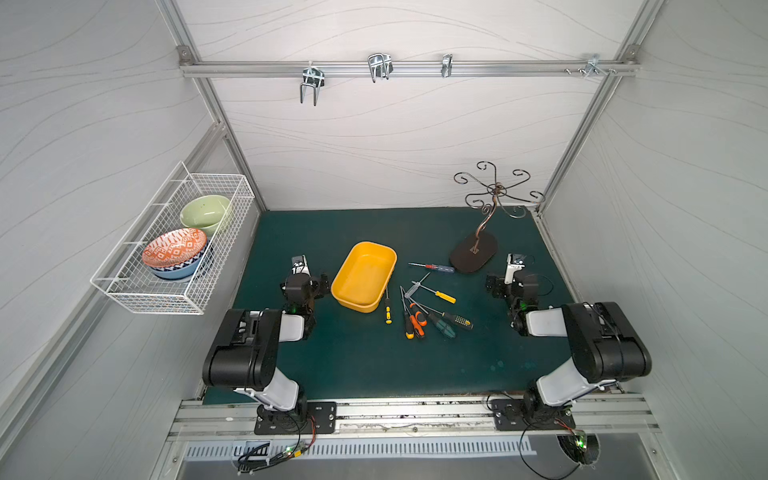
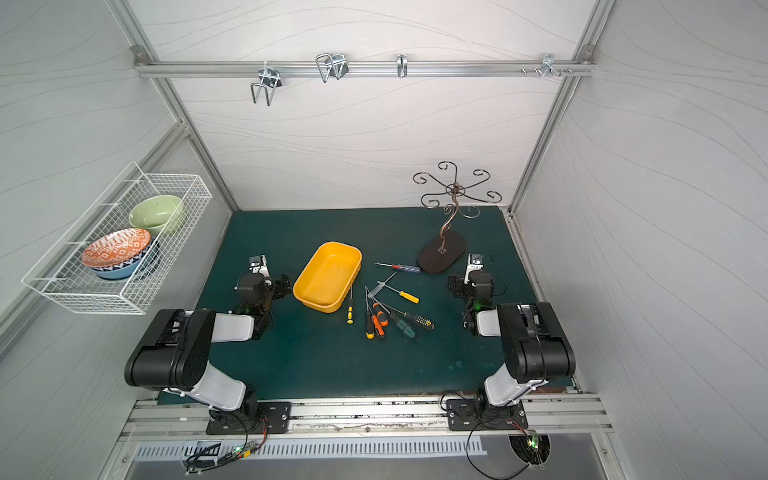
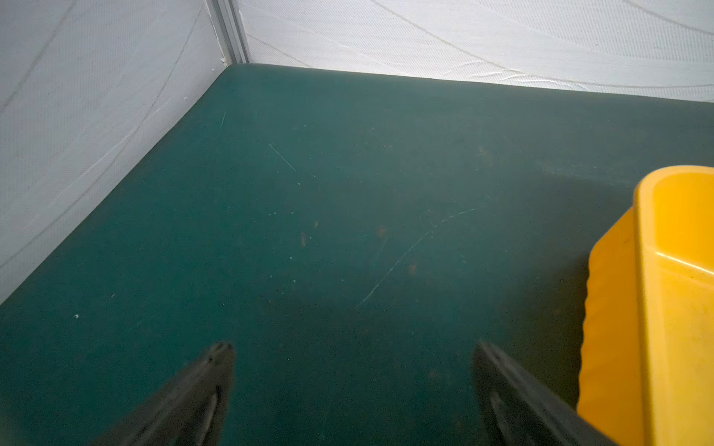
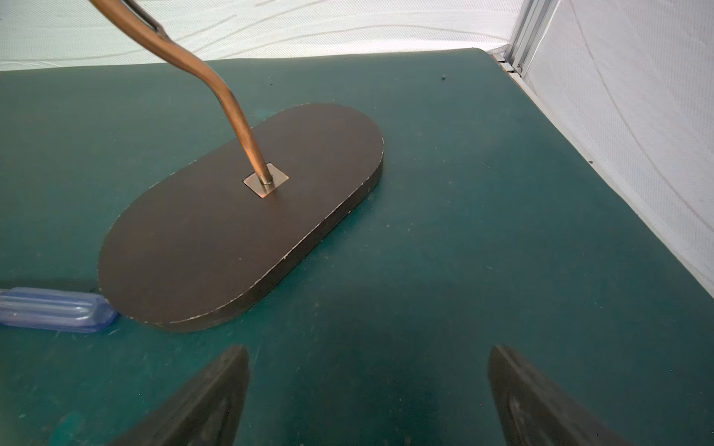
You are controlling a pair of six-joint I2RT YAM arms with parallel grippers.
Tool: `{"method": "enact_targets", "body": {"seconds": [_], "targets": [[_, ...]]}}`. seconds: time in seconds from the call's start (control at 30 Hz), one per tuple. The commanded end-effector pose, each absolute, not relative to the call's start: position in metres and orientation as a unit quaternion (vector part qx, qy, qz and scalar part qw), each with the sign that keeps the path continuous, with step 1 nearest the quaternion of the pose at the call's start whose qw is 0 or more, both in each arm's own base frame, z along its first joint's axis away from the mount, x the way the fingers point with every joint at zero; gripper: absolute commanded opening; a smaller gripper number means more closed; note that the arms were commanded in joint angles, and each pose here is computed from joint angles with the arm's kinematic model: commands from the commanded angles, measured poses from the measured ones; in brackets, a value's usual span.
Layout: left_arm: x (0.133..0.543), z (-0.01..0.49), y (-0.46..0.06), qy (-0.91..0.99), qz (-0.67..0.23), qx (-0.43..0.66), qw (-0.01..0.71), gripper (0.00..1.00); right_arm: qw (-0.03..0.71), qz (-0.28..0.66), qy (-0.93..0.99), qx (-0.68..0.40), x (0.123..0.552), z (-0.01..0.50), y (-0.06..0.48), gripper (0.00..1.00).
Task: Put the screwdriver on the desktop into the storage box
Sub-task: Move the storage box to the center of the board.
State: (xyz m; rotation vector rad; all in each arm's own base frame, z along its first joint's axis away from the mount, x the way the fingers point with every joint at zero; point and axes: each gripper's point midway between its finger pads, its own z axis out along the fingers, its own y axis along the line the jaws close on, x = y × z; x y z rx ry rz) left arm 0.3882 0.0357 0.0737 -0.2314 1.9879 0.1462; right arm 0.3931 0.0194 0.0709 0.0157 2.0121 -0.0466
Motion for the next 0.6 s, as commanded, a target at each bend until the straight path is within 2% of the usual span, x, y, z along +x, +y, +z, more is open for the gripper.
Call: {"method": "enact_targets", "body": {"seconds": [0.0,0.57], "targets": [[0.3977,0.0917,0.0359,0.818,0.059,-0.100,0.564,0.99,0.549,-0.017,0.835,0.010,0.3991,0.0826,0.0211,0.99],[0.3977,0.0915,0.0352,0.818,0.057,-0.099,0.564,0.99,0.549,-0.017,0.835,0.010,0.3991,0.0823,0.0210,0.99]]}}
